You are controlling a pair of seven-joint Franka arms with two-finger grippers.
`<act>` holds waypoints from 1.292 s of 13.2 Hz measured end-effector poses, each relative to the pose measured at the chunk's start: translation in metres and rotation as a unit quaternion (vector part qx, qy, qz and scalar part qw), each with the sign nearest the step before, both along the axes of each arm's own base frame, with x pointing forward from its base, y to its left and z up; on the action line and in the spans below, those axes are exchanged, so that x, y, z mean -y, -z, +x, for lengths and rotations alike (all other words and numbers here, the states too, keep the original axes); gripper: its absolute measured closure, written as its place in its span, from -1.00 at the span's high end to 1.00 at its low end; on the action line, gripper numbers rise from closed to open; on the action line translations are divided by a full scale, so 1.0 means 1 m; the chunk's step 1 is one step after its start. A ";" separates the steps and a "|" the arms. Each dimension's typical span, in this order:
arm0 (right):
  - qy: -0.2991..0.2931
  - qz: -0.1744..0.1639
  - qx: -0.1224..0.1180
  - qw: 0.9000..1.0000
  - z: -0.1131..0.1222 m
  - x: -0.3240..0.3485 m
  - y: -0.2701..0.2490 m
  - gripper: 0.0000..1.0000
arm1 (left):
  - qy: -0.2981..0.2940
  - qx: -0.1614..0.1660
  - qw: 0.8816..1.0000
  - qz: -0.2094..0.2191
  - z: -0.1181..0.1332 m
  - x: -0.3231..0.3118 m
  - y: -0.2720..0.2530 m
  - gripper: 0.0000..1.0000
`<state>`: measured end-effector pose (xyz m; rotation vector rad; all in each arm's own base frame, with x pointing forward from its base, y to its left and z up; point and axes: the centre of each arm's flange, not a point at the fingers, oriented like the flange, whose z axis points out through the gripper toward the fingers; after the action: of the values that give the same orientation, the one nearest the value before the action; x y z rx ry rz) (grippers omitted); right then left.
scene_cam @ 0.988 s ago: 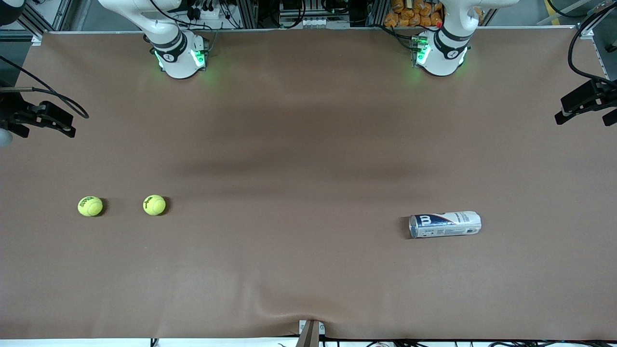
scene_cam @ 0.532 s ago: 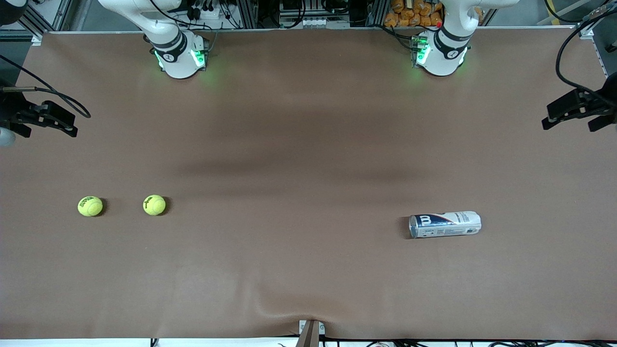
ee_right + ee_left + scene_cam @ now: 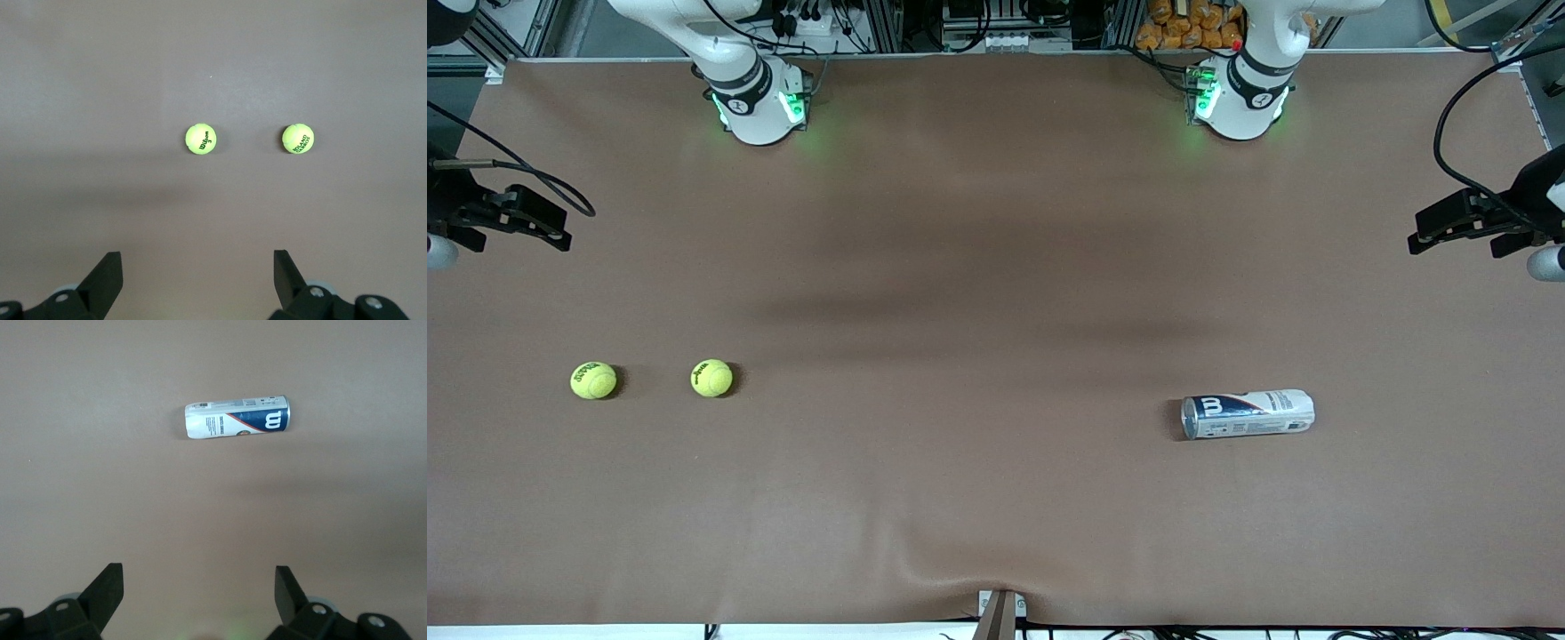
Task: Insert tennis ball vertically with right arm
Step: 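Move the left gripper out toward the Wilson can, then lower the left gripper and grasp the Wilson can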
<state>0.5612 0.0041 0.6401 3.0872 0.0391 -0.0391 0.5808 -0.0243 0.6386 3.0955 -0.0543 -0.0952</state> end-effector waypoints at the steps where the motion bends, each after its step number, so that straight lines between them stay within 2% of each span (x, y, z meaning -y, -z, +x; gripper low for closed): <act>1: 0.000 0.000 0.000 1.000 0.000 0.000 0.000 1.00 | 0.003 -0.006 1.000 0.000 0.001 0.003 0.005 1.00; 7: 0.000 0.000 0.000 1.000 0.000 0.000 0.000 1.00 | 0.117 -0.068 0.991 0.025 0.036 0.023 0.090 1.00; 10: 0.000 0.000 -0.001 1.000 0.000 0.000 0.000 1.00 | 0.150 -0.088 0.981 0.080 0.051 0.043 0.130 1.00; 14: -0.001 0.000 -0.002 1.000 0.000 -0.001 0.001 1.00 | 0.236 -0.100 0.958 0.131 0.075 0.081 0.197 1.00; 17: 0.000 0.000 -0.008 1.000 -0.001 0.000 0.002 1.00 | 0.331 -0.097 0.930 0.123 0.096 0.092 0.255 1.00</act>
<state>0.5598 0.0043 0.6380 3.0868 0.0392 -0.0636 0.6766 -0.1162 0.3836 3.1257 -1.1554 -0.4564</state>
